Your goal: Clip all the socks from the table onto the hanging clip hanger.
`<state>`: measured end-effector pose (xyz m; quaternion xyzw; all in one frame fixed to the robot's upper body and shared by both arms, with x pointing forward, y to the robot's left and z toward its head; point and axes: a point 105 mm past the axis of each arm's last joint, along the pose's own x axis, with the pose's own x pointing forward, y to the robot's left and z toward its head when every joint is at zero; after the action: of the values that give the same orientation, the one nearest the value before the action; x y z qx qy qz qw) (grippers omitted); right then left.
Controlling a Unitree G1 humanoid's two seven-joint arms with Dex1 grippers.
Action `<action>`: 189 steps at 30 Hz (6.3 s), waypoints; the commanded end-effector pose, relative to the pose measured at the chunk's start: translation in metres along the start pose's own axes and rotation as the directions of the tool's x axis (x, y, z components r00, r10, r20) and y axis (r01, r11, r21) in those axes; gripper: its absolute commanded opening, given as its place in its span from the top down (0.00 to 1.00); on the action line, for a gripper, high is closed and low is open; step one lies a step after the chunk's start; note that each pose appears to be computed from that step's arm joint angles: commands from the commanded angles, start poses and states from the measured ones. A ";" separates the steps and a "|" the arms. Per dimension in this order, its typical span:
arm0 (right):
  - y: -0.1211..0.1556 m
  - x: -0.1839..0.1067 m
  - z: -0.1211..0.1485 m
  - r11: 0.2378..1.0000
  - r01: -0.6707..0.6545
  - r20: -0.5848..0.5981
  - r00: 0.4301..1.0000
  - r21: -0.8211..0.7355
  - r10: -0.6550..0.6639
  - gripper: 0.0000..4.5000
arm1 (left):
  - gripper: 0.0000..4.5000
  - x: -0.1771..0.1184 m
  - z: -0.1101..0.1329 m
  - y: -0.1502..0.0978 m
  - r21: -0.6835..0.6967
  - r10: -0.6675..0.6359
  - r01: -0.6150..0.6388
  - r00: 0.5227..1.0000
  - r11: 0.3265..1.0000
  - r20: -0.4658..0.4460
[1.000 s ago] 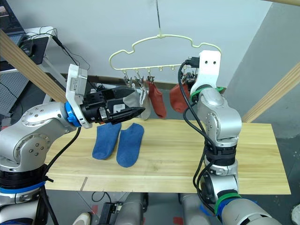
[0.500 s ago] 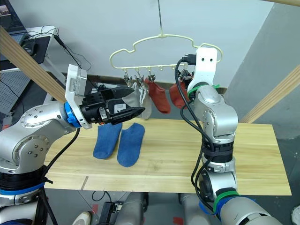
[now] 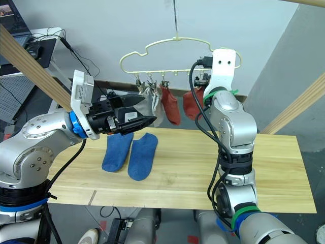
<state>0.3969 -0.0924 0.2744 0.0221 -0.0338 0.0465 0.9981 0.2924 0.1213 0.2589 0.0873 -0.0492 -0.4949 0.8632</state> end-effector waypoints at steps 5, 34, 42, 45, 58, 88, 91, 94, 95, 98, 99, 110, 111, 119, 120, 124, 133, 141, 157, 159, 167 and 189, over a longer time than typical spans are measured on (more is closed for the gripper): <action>-0.003 -0.002 0.019 1.000 0.028 0.072 0.997 -0.009 -0.028 0.99 | 0.09 -0.004 0.000 -0.003 0.028 0.007 -0.006 1.000 1.000 -0.027; -0.005 -0.005 0.023 0.999 0.039 0.079 0.996 0.002 -0.039 1.00 | 0.00 -0.006 -0.179 0.036 0.015 0.333 -0.368 0.823 0.930 -0.460; -0.006 -0.007 0.023 0.999 0.041 0.076 0.996 -0.002 -0.040 1.00 | 0.00 0.004 -0.197 0.048 0.034 0.341 -0.376 0.795 0.926 -0.502; -0.007 -0.007 0.024 0.999 0.044 0.076 0.996 -0.003 -0.043 1.00 | 0.00 0.005 -0.203 0.048 0.021 0.326 -0.370 0.788 0.929 -0.522; -0.010 -0.009 0.024 0.999 0.053 0.073 0.996 -0.008 -0.053 1.00 | 0.40 0.005 -0.226 0.034 -0.004 0.227 -0.301 0.729 0.954 -0.645; 0.001 -0.010 0.038 0.999 0.011 0.076 0.997 0.040 -0.014 1.00 | 0.99 0.100 -0.078 0.003 -0.130 -0.031 0.010 0.987 0.992 -0.155; 0.002 -0.011 0.038 0.999 0.007 0.075 0.997 0.046 -0.010 1.00 | 0.99 0.115 -0.067 0.006 -0.133 -0.034 0.018 0.993 0.991 -0.115; 0.004 -0.010 0.038 0.999 0.004 0.073 0.997 0.051 -0.007 1.00 | 0.99 0.129 -0.062 0.010 -0.122 -0.029 0.017 0.995 0.992 -0.096; 0.004 -0.010 0.038 0.999 0.002 0.073 0.997 0.054 -0.006 1.00 | 0.99 0.132 -0.061 0.010 -0.120 -0.030 0.019 0.995 0.993 -0.092; 0.005 -0.010 0.037 0.998 -0.002 0.070 0.998 0.057 -0.002 1.00 | 0.99 0.141 -0.059 0.011 -0.128 -0.038 0.028 0.996 0.991 -0.077; 0.006 -0.010 0.037 0.998 -0.001 0.068 0.998 0.058 -0.003 1.00 | 0.99 0.146 -0.058 0.011 -0.130 -0.035 0.026 0.997 0.991 -0.068; 0.006 -0.010 0.036 0.998 0.001 0.070 0.998 0.070 -0.006 1.00 | 0.99 0.165 -0.046 0.020 -0.145 -0.012 0.012 1.000 0.989 0.001; 0.007 -0.010 0.036 0.997 0.002 0.070 0.998 0.071 -0.007 1.00 | 0.99 0.166 -0.045 0.021 -0.145 -0.010 0.011 1.000 0.989 0.004; 0.007 -0.011 0.035 0.997 0.000 0.067 0.998 0.077 -0.005 1.00 | 0.99 0.164 -0.033 0.026 -0.175 0.000 0.008 0.999 0.985 0.048; 0.007 -0.011 0.035 0.997 0.000 0.067 0.998 0.077 -0.005 1.00 | 0.99 0.164 -0.032 0.026 -0.175 0.001 0.008 0.999 0.984 0.052; 0.007 -0.011 0.035 0.997 -0.001 0.066 0.998 0.077 -0.005 1.00 | 0.99 0.165 -0.025 0.026 -0.188 0.001 0.014 0.997 0.982 0.078; 0.006 -0.011 0.034 0.997 0.001 0.065 0.998 0.079 -0.006 1.00 | 0.99 0.170 -0.019 0.025 -0.195 -0.005 0.024 0.995 0.981 0.098; 0.009 -0.012 0.032 0.995 -0.022 0.052 0.999 0.101 0.016 0.54 | 1.00 0.172 -0.019 0.022 -0.199 -0.013 0.033 0.995 0.979 0.099; 0.009 -0.017 0.026 0.995 -0.032 0.026 0.999 0.096 0.030 0.23 | 0.26 0.157 -0.024 0.012 -0.204 -0.061 0.066 0.998 0.977 0.030; 0.010 -0.019 0.025 0.995 -0.035 0.021 0.999 0.095 0.034 0.23 | 0.13 0.151 -0.026 0.010 -0.201 -0.067 0.069 0.998 0.977 0.016; 0.010 -0.030 0.016 0.995 -0.049 -0.008 0.999 0.083 0.050 0.23 | 0.01 0.125 -0.029 -0.006 -0.209 -0.105 0.101 0.994 0.973 -0.008; 0.003 -0.060 0.006 0.993 -0.105 -0.015 0.994 0.054 0.106 0.23 | 0.01 0.064 -0.014 -0.009 -0.141 -0.103 0.104 0.995 0.984 0.017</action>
<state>0.3456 -0.0962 0.2669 0.0467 0.0021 0.0881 0.9950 0.3303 0.0642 0.2303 0.0178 0.0153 -0.5243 0.8512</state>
